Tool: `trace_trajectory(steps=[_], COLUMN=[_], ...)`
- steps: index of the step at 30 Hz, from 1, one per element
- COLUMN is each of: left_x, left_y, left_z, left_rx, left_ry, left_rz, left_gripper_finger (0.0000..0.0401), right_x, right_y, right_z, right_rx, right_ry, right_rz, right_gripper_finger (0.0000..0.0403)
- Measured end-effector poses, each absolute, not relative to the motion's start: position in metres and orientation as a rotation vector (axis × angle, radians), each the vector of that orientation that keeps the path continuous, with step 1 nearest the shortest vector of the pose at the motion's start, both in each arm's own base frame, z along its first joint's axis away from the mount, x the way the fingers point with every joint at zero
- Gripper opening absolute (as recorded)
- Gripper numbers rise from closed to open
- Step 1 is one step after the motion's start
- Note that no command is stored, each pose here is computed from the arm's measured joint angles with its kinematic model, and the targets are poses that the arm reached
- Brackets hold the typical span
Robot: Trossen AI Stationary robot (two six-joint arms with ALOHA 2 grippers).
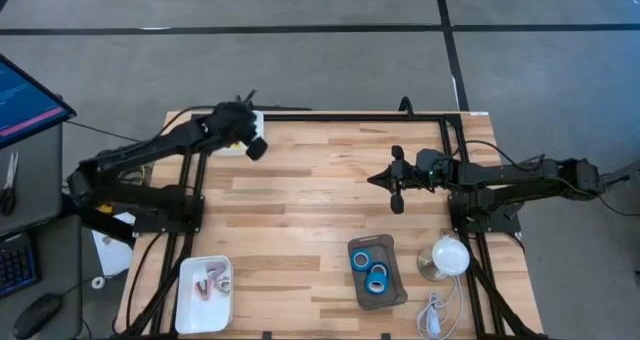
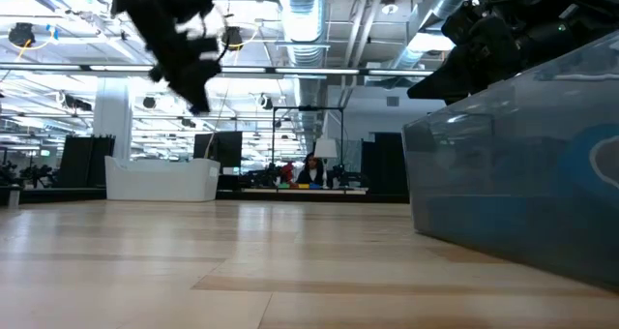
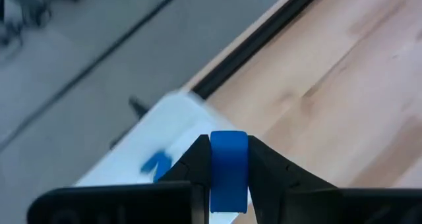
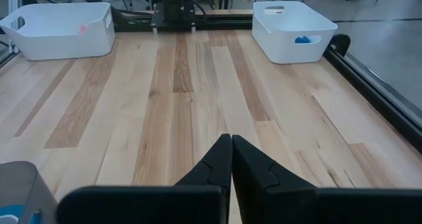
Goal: Pick and place Stapler, Stapler remover, tape
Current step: Put the blue stapler into the top white bin
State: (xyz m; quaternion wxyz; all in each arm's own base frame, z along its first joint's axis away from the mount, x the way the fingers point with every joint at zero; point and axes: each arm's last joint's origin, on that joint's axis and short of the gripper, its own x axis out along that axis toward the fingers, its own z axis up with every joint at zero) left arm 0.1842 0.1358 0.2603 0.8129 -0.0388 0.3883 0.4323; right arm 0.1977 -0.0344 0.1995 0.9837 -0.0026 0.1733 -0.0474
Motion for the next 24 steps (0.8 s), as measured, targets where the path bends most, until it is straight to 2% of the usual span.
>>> trace_trajectory(steps=[4,14,24], left_x=[0.164,0.125,0.109], left_y=[0.155,0.182,0.184], left_z=[0.236,0.192,0.177], left_rx=[-0.165,-0.343,-0.367], left_ry=[0.834,0.644,0.666], left_rz=[0.985,1.055,1.090], left_gripper_finger=[0.0051,0.0051,0.0051], right_x=[0.198,0.198,0.198], right_y=[-0.034,-0.034,-0.034], right_z=[0.200,0.200,0.200], right_rx=[-0.005,-0.005,-0.006], right_ry=[0.348,0.347,0.346], right_rz=[-0.095,-0.095,-0.096], right_gripper_finger=[0.0003,0.0003,0.0003])
